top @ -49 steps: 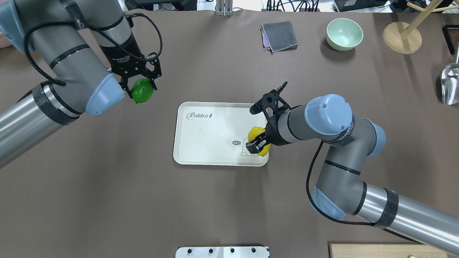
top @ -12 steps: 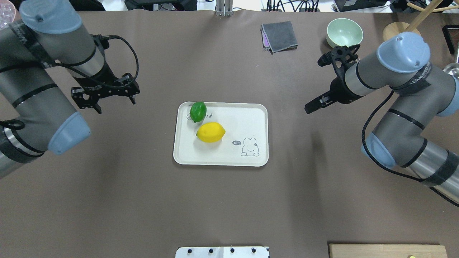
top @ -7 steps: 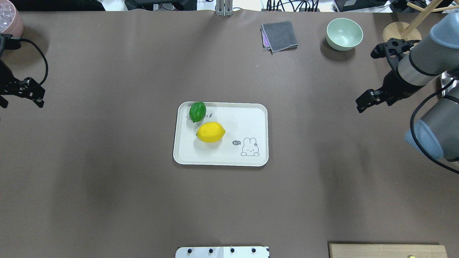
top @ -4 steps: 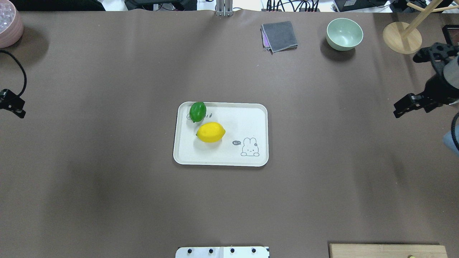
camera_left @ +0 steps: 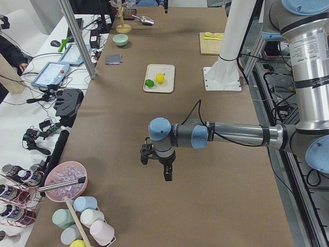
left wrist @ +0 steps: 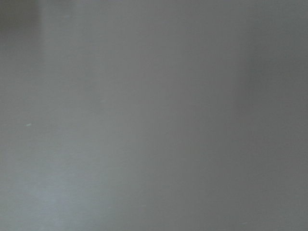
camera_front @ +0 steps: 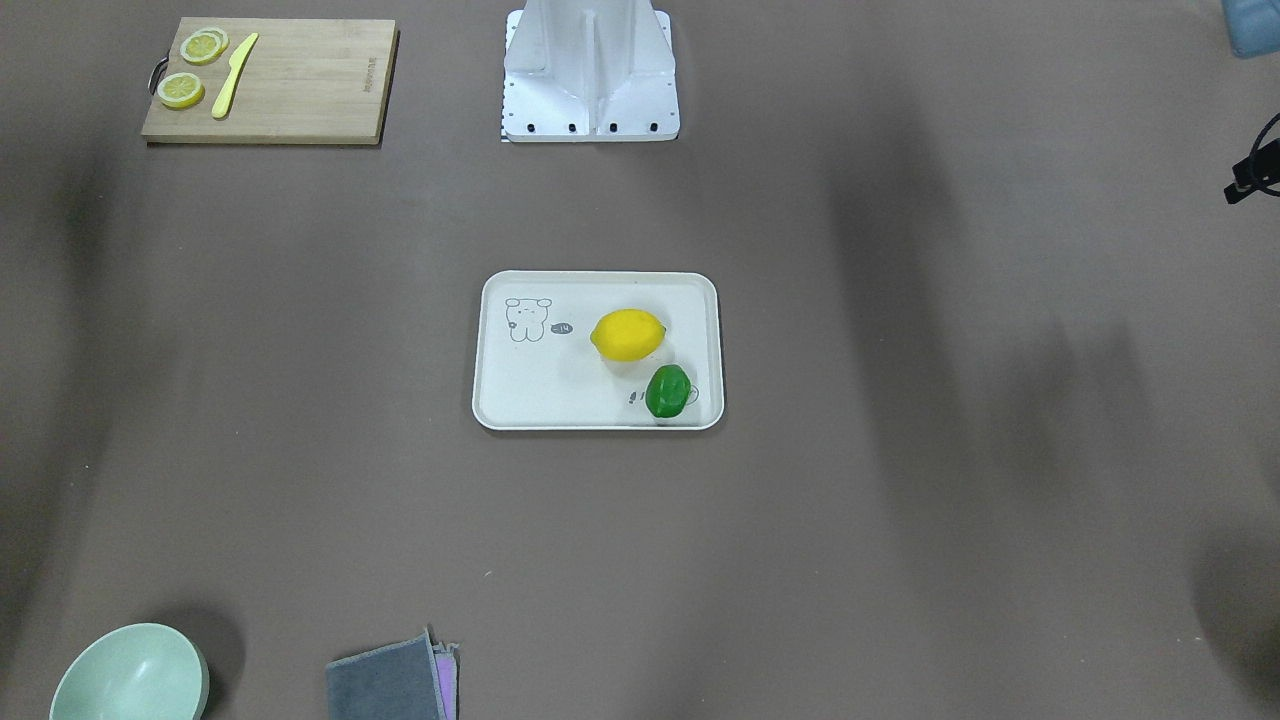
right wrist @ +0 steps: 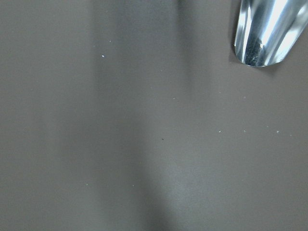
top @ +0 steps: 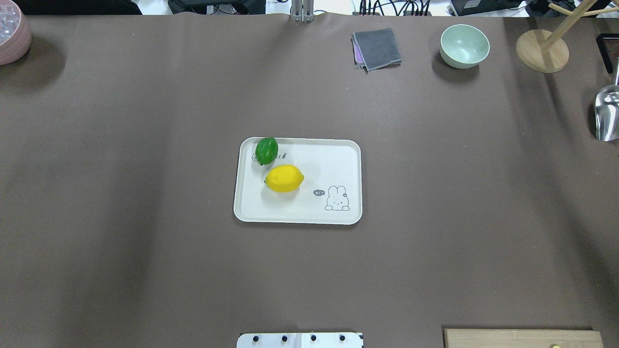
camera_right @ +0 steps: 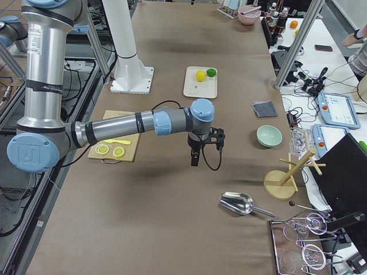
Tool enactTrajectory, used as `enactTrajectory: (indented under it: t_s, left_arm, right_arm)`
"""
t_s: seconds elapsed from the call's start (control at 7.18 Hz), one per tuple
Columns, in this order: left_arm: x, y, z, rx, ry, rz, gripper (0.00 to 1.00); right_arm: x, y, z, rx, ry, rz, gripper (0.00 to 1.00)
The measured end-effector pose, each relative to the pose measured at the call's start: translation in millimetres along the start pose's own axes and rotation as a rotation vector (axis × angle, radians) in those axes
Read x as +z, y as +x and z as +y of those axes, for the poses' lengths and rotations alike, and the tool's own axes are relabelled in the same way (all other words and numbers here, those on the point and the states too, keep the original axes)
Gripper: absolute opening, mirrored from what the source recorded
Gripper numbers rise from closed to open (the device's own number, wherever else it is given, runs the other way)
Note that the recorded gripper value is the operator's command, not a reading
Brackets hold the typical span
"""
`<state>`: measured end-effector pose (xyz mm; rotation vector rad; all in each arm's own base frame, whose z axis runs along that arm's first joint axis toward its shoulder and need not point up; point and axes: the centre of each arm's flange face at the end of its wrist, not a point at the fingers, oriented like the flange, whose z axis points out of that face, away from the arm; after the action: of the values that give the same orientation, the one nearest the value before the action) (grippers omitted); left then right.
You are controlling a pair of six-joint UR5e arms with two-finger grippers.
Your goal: Place all lemons on tray
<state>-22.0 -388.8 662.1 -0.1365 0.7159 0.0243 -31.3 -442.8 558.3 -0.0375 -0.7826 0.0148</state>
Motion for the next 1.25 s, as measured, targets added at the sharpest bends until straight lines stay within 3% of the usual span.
enactTrajectory:
  t_s: [0.28, 0.56, 0.84, 1.25]
  left_arm:
    - [5, -54, -5, -0.013, -0.062, 0.012, 0.98]
    - [-22, -78, -26, -0.055, -0.068, 0.034, 0.98]
    - [-61, -61, -48, -0.09, -0.084, 0.045, 0.98]
    - [-50, -69, -24, -0.013, -0.063, 0.057, 0.98]
  right_arm:
    - [-7, 31, 5, -0.038, 0.017, 0.013, 0.99]
    - [-11, 51, 6, -0.045, 0.027, 0.02, 0.99]
    - [-10, 62, 6, -0.049, 0.025, 0.022, 0.99]
    - [-15, 72, 8, -0.038, 0.033, 0.015, 0.99]
